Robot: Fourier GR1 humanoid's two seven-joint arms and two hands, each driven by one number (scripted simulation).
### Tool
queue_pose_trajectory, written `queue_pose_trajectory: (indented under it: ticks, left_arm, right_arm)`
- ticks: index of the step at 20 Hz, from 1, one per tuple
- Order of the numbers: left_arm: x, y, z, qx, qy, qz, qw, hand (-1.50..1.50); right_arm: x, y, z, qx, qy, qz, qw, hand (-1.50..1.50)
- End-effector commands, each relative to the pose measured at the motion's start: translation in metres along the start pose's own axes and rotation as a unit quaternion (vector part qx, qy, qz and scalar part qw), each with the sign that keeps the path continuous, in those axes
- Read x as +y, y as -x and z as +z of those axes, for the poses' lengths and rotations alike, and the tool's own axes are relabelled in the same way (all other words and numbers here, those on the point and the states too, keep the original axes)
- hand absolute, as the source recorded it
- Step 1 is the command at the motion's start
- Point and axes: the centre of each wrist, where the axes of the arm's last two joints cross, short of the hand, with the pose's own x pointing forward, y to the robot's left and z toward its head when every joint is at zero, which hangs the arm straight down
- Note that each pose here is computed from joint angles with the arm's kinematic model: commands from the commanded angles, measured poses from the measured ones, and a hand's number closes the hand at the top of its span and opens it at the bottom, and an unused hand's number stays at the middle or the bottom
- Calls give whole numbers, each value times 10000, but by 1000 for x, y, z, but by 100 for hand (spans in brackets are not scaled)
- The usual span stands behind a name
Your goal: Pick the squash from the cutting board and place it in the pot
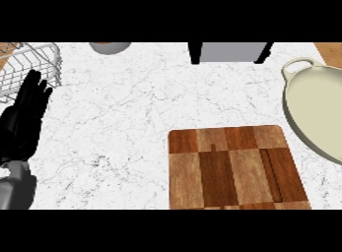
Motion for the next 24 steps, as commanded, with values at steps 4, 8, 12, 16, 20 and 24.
queue_pose_trajectory:
  ticks: [4, 8, 12, 16, 20, 24]
  left_arm:
    - [13, -5, 4, 23, -121, 37, 9999, 0]
    - [12, -1, 1, 114, -119, 24, 9999, 0]
    - [8, -2, -1, 48, -29, 24, 10000, 0]
    - [-11, 0, 4, -28, 0, -23, 10000, 0]
    - [-7, -2, 1, -52, -7, 3, 10000, 0]
    - [-7, -23, 0, -71, 100, 56, 9999, 0]
  right_arm:
    - [-57, -21, 32, 48, 2179, -592, 9742, 150]
    - [-81, -26, 57, 140, 3261, -614, 9432, 150]
    - [-94, -6, 60, 315, 3868, -824, 9179, 150]
    - [-126, 16, 66, 601, 4131, -716, 9059, 150]
    - [-148, 53, 73, 818, 4257, -1131, 8940, 150]
    - [-177, 80, 70, 942, 4305, -1394, 8868, 150]
